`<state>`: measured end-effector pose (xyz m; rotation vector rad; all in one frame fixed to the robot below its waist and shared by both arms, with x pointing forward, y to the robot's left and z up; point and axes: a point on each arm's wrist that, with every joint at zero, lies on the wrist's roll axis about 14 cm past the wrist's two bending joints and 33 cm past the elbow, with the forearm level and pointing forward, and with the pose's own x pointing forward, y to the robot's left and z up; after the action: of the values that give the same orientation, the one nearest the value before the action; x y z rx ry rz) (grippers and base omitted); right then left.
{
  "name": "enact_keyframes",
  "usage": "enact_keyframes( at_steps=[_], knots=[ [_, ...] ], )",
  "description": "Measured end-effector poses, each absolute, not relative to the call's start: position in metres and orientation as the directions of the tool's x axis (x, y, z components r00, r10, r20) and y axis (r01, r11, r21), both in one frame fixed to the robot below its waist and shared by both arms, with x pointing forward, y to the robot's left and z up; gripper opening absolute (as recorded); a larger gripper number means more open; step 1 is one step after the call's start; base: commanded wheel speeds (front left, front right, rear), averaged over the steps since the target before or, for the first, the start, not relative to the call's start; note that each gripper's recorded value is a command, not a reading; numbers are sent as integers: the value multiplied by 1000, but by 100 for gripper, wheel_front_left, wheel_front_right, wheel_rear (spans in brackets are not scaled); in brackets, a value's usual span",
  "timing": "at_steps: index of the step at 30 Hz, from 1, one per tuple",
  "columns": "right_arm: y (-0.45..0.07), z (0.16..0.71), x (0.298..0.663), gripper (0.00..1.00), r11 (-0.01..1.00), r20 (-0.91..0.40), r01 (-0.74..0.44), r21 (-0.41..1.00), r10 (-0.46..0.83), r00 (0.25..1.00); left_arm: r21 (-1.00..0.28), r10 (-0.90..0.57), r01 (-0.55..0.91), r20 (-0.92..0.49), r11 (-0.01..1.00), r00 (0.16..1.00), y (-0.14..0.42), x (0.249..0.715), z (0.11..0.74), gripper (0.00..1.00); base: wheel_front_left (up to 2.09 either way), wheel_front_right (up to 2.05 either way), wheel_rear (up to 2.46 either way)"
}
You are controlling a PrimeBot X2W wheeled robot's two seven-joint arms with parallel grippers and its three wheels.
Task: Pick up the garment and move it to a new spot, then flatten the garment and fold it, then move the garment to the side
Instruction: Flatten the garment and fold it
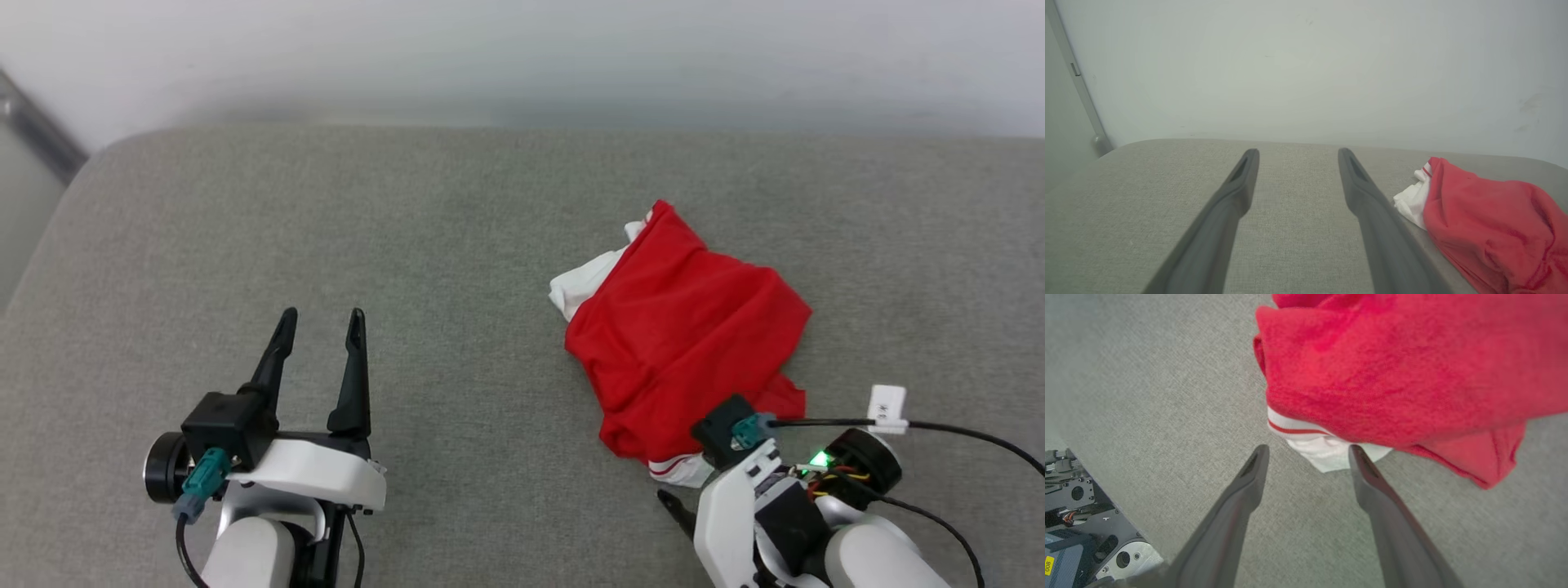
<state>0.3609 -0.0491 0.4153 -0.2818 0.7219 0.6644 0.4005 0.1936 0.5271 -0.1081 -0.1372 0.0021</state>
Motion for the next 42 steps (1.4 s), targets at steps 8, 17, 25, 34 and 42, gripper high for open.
enact_keyframes(
  at_steps=[8,17,25,34,42],
  knots=[
    [-33,371,359,100,697,-784,-715,54,473,402,-107,48,-37,107,994,993,207,410,515,100,0,0,0],
    [-29,361,353,0,693,-822,-707,143,481,305,-104,58,-48,100,993,993,211,414,511,100,0,0,0],
    [-46,410,383,0,742,-703,-667,58,505,500,-109,34,-21,119,994,992,202,409,518,100,0,0,0],
    [-120,508,426,0,897,-443,-435,-75,361,821,-116,-27,44,140,992,990,179,411,524,100,0,0,0],
    [-220,475,392,0,997,-507,-78,5,70,859,-123,-72,89,136,988,988,163,416,522,100,0,0,0]
  ],
)
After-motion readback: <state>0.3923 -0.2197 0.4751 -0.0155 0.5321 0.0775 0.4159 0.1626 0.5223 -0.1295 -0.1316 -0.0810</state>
